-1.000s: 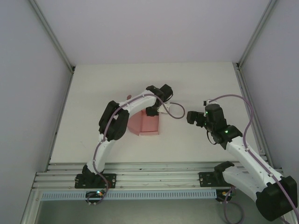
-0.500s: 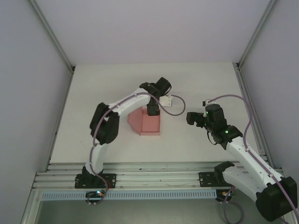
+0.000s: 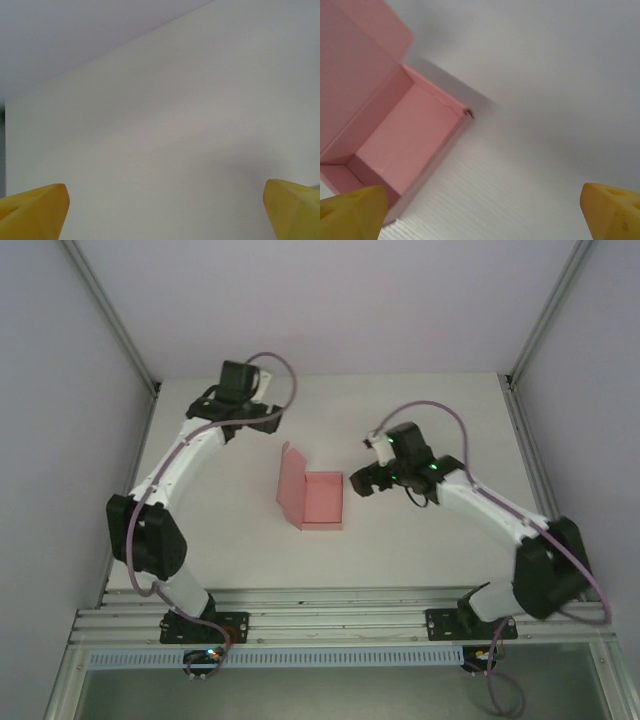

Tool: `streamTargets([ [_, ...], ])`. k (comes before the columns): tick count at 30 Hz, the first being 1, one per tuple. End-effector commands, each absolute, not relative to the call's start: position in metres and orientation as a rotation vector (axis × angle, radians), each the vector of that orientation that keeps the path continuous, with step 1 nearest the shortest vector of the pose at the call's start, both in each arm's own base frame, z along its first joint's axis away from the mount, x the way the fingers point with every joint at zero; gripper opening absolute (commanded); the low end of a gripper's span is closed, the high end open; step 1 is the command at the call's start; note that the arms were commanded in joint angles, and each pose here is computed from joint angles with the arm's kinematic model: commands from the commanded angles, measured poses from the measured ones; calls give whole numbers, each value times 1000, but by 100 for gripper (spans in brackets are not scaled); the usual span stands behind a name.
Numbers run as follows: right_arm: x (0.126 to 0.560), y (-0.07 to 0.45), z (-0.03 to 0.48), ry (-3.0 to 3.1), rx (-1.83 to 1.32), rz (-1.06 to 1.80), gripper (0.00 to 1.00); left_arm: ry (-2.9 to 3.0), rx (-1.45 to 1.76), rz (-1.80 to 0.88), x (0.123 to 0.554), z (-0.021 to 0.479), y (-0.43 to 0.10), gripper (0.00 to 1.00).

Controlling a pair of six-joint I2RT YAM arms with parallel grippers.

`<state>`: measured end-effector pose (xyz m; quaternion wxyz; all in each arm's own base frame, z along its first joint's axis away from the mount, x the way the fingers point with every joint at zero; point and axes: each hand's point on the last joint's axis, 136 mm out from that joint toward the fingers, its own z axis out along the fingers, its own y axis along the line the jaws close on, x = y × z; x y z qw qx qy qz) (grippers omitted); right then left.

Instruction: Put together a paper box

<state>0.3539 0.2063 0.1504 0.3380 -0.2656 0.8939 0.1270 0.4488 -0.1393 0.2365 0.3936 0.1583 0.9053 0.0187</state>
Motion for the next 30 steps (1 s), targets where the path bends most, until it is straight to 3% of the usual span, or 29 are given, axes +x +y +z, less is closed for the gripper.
streamTargets([
  [1, 346, 247, 127, 2308, -1095, 342, 100, 2426, -6, -44, 419, 211, -101, 100],
  [7, 381, 290, 100, 2312, -1276, 340, 96, 2429, -227, -57, 383, 186, -55, 100],
  [16, 400, 308, 55, 2424, -1343, 330, 56, 2468, -249, -1, 364, 170, -41, 100],
  [18, 408, 307, 51, 2435, -1307, 298, 51, 2475, -247, -8, 363, 168, -43, 100],
  [25, 428, 301, 43, 2457, -1181, 183, 16, 2481, -260, 19, 360, 166, -39, 100],
  [30, 433, 279, 50, 2509, -932, 11, 7, 2477, -294, 43, 359, 168, -34, 100],
])
